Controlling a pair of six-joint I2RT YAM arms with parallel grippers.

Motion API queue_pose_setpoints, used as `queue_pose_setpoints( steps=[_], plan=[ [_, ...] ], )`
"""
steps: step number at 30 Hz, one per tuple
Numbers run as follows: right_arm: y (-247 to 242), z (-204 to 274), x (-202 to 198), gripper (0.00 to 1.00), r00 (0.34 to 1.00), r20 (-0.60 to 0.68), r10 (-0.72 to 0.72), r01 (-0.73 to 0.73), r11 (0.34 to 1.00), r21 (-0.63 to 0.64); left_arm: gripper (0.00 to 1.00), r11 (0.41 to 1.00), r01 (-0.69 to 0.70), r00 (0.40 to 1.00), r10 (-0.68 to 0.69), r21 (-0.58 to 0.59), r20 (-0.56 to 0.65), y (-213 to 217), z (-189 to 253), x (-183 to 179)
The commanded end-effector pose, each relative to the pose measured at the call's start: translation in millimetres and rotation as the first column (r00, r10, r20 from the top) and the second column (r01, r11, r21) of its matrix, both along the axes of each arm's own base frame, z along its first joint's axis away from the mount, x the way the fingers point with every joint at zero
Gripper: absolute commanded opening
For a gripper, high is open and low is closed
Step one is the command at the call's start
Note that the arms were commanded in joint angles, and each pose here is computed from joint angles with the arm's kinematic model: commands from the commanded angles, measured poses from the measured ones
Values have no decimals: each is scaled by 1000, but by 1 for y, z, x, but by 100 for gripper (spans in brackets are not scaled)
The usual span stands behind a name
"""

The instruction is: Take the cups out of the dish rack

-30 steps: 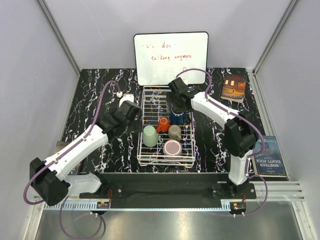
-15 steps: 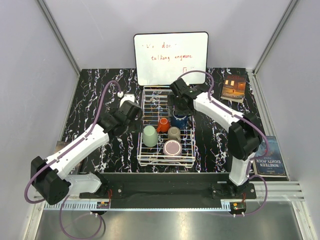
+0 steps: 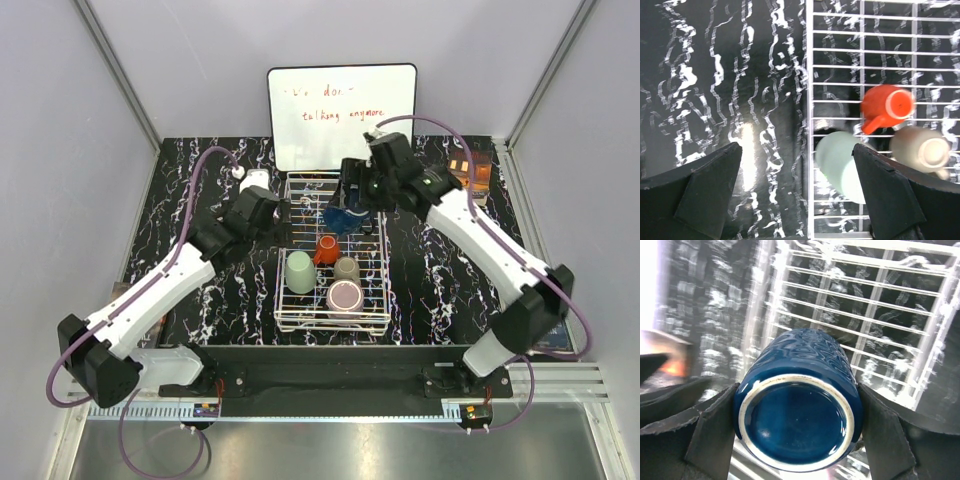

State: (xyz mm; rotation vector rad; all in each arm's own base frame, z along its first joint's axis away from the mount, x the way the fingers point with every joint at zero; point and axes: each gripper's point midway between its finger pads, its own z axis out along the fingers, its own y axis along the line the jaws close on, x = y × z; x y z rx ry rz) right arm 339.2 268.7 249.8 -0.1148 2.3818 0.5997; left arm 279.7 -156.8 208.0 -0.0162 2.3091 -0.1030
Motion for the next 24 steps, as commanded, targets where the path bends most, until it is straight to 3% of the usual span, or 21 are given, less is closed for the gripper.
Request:
queue_pose_setpoints(
  steps=[1,2,3,5,10,11,15,16,17,20,24],
  plan=[
    [7,80,3,0,986,165,-6,-61,915,399,99,975,51,991,-22,-215,135,-25,47,5],
    [0,109,6,0,979,202,-24,-88,848,523,99,959,75,982,-23,-274,186,-31,60,8],
    [-6,93,5,0,987,161,-29,-67,826,560,99,936,88,974,-9,-342,226,-30,75,5],
    [-16,104,2,0,991,129,-27,-67,739,671,99,881,156,960,-29,-446,279,-41,87,2],
    [-15,118,-9,0,978,209,5,-170,603,779,99,742,239,937,-6,-626,349,-49,117,1],
    [-13,131,-15,0,970,242,24,-216,546,810,99,729,239,939,-5,-641,344,-51,116,3],
    [-10,130,-21,0,972,226,69,-235,401,885,99,584,321,934,-63,-746,352,-71,124,2],
    [-9,131,-21,0,972,225,73,-236,377,896,95,528,386,910,-83,-756,406,-78,139,0],
    [-9,131,-21,0,973,216,83,-232,344,910,92,515,384,913,-86,-766,400,-80,135,1],
    [-7,130,-23,0,973,208,102,-230,337,913,79,479,414,899,-82,-774,430,-83,143,0],
    [-6,128,-24,0,971,208,117,-236,357,904,74,459,446,883,-83,-768,463,-85,153,1]
  ],
)
